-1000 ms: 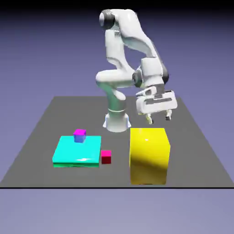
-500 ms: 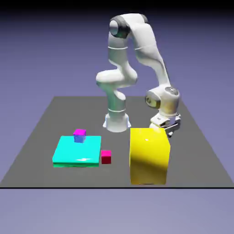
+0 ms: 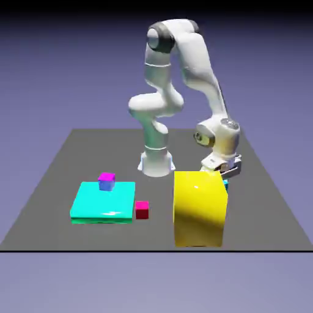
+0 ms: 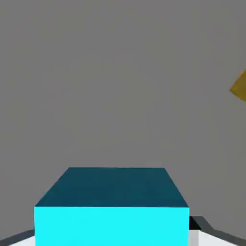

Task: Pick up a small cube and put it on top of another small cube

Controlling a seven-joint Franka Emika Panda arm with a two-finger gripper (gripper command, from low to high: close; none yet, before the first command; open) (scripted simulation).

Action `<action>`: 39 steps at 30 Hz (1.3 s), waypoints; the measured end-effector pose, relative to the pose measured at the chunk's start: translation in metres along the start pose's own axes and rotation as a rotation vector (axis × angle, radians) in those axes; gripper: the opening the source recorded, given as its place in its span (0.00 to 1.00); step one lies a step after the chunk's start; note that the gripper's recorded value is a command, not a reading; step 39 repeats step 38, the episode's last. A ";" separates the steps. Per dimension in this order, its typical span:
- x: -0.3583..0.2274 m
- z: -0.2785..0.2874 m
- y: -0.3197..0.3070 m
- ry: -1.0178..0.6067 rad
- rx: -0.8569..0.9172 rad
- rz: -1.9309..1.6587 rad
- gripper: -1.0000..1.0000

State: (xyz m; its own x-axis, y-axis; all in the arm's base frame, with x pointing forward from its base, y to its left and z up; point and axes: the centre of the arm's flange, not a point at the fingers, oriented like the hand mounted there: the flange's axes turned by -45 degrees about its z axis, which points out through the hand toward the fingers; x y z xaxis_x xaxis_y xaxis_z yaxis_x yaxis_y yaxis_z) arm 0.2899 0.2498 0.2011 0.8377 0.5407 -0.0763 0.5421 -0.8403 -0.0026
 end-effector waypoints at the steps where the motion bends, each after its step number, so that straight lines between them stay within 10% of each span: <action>1: -0.005 -0.006 0.004 -0.001 0.004 0.020 0.00; 36: -0.118 0.030 0.090 0.000 0.029 0.446 0.00; 37: -0.119 0.033 0.089 0.002 0.032 0.446 1.00; 39: -0.119 0.033 0.089 0.002 0.032 0.446 1.00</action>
